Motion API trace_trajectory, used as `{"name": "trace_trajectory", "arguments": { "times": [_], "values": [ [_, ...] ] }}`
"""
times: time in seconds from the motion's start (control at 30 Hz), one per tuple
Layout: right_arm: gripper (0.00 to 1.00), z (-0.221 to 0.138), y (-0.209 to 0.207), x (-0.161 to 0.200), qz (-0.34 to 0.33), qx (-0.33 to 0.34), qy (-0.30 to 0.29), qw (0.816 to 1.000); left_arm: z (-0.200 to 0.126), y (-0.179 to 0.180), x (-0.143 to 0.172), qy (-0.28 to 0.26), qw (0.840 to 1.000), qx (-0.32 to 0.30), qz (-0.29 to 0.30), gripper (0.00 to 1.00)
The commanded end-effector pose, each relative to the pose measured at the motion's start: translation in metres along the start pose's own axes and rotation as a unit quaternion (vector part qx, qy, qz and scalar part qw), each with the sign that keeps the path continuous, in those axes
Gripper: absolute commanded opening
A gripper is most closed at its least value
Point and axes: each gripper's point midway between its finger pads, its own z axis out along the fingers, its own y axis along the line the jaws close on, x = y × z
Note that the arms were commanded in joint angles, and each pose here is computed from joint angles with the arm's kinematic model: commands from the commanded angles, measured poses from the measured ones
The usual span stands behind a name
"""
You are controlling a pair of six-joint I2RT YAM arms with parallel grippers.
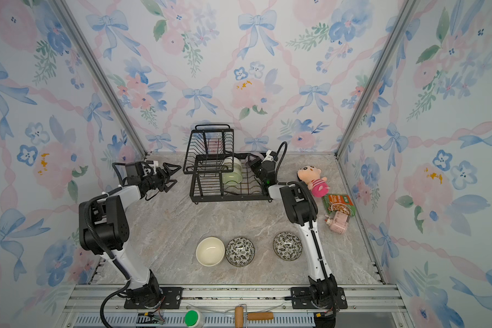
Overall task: Load bowls into a dish rack
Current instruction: Place the bowl in the dish rack.
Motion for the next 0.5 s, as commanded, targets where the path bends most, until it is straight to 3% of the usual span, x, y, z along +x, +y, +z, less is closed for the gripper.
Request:
{"name": "trace_trajectory", "arguments": {
  "times": [0.0, 0.27, 0.47],
  "values": [
    [0.35, -0.003, -0.011, -0.008, 0.026, 0.046, -0.03, 0.998, 0.0, 0.001, -0.002, 0.007, 1.0, 0.002, 0.002, 0.98],
    [0.47, -0.003, -0.002, -0.025, 0.057, 0.054, -0.074, 0.994, -0.006, -0.003, 0.002, 0.003, 1.0, 0.002, 0.01, 0.98],
    [0.64, -0.004, 0.02, -0.036, 0.066, 0.051, -0.088, 0.993, -0.011, -0.001, 0.01, 0.005, 1.0, -0.004, 0.011, 0.98]
  ]
}}
